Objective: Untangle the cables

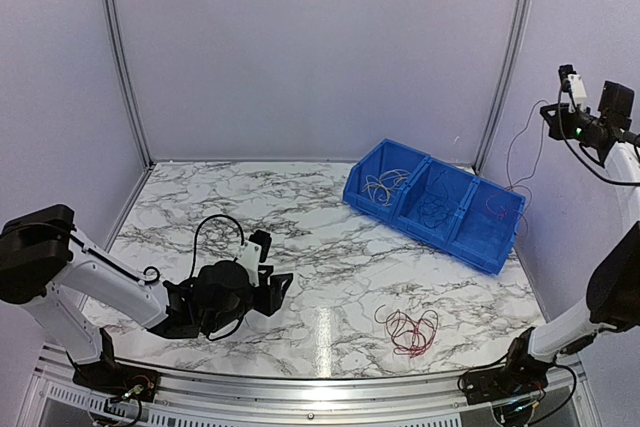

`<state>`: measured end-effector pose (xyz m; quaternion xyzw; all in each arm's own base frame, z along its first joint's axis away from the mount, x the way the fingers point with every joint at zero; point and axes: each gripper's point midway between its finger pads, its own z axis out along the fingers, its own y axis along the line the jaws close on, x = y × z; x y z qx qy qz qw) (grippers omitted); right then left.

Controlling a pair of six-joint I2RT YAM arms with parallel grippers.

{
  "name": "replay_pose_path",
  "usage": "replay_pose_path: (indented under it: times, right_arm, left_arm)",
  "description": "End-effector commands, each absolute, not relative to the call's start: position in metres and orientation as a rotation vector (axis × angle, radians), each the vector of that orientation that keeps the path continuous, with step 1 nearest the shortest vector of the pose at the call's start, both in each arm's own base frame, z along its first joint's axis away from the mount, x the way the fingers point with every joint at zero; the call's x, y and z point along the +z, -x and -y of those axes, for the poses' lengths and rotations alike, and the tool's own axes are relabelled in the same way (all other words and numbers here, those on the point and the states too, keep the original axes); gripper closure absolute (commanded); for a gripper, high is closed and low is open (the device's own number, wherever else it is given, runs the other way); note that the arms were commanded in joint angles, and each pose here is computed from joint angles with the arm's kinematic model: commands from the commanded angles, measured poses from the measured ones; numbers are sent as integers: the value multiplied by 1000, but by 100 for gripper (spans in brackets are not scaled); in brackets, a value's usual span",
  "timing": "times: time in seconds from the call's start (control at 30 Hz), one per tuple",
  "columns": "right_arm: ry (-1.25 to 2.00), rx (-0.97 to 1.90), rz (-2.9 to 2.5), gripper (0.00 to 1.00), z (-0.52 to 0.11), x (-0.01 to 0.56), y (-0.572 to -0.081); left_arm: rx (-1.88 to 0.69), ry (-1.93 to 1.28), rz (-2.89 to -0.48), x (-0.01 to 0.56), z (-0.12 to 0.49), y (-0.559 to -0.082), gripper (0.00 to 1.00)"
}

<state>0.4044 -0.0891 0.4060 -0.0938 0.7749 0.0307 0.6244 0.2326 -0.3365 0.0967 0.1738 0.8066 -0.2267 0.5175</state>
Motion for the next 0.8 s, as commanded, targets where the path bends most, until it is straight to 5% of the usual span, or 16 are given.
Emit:
replay_pose_path:
  times: [0.0, 0.77]
  right_arm:
    - [221, 115, -1755, 100, 81, 415, -404]
    - [246, 149, -1667, 100, 69, 466, -407]
  left_arm:
    - [-542, -424, -1945, 94, 338, -231, 48]
    - [-547, -446, -1949, 91, 346, -230, 48]
